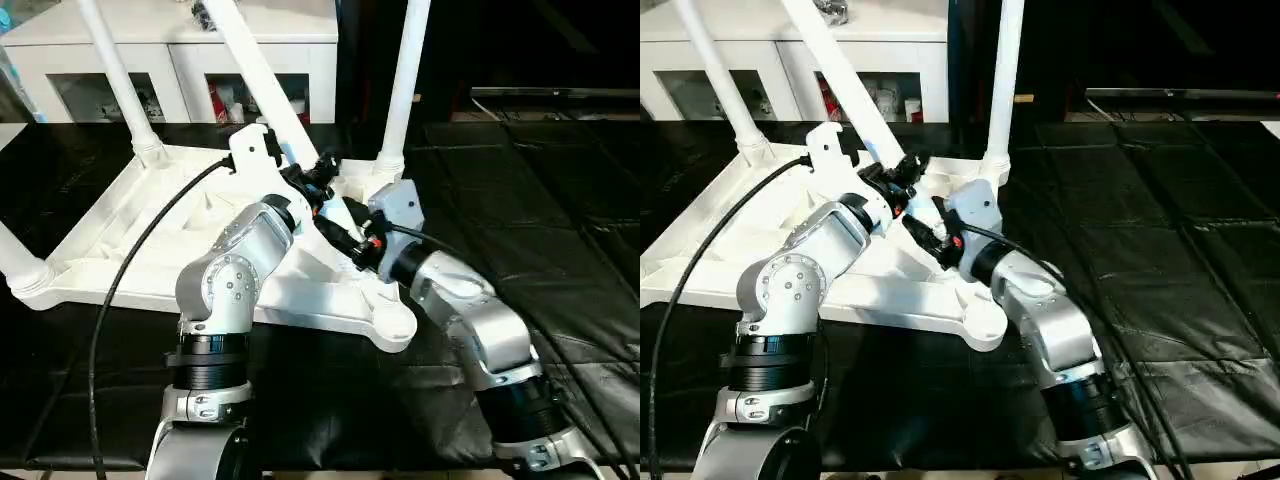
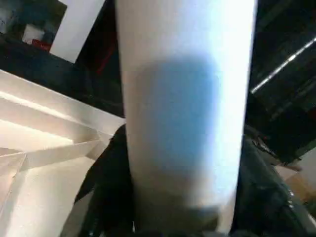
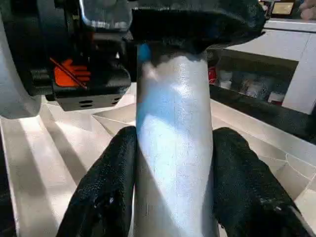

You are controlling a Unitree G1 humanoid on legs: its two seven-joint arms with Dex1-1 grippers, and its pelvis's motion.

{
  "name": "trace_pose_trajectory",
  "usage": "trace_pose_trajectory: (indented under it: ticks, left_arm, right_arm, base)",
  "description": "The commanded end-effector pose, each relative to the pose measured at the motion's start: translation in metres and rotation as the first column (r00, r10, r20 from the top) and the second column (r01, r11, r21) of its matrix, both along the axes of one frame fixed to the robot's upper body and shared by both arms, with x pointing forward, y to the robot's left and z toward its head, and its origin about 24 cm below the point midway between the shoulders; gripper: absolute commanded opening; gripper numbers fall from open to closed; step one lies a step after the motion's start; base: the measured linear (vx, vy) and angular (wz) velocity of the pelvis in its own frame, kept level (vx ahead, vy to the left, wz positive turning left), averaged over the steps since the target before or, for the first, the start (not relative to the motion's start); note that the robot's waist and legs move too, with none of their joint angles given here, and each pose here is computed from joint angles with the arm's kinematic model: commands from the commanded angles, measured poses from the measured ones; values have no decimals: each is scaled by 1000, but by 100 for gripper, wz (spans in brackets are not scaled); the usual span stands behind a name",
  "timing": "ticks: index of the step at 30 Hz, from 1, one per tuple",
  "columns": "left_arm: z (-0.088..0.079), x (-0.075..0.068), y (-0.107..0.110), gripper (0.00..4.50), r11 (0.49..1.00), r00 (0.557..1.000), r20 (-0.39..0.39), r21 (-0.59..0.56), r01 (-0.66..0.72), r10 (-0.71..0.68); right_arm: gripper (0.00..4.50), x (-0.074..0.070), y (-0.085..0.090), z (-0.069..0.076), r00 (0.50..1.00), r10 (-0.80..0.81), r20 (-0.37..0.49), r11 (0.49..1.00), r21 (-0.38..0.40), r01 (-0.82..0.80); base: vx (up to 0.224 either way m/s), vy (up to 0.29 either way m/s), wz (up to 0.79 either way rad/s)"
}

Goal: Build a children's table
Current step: Pick table leg

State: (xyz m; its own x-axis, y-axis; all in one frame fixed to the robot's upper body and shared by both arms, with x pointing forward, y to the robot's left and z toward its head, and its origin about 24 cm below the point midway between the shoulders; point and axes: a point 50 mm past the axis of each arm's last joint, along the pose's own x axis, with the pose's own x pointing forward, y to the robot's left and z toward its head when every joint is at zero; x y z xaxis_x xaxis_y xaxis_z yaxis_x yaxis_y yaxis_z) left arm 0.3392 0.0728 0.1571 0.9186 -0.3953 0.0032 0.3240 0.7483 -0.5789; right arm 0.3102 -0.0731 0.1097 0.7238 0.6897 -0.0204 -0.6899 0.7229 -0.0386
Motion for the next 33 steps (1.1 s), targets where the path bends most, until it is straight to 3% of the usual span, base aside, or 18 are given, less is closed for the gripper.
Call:
trace_pose_trajectory:
  ticks: [1,9,12,21,28,31,33]
  left_arm:
    - [9,-2,-16,200,999,1000,13,-40,3,-3]
    - [9,-2,-16,192,1000,1000,29,-21,-8,8]
    - [10,-1,-14,191,1000,999,39,-12,-12,12]
    - [15,1,-5,191,999,994,103,42,32,-36]
    - [19,2,15,191,964,956,161,147,221,-244]
    - [29,-1,22,191,923,903,201,132,360,-381]
    - [31,-2,23,191,914,890,209,131,385,-405]
  right_arm:
    - [184,2,2,7,999,0,51,1000,-15,1]
    - [184,1,5,5,999,19,31,1000,18,-20]
    - [254,1,7,5,999,35,24,999,31,-36]
    - [332,-1,4,6,995,96,-14,992,86,-94]
    - [398,-7,-23,21,951,301,-75,945,158,-287]
    - [418,-7,-40,32,912,393,-118,911,182,-369]
    - [435,-7,-43,33,905,406,-126,906,187,-380]
  base:
    - [0,0,0]
    - [0,0,0]
    - [0,0,0]
    - [0,0,0]
    - [0,0,0]
    - [0,0,0]
    - [0,0,0]
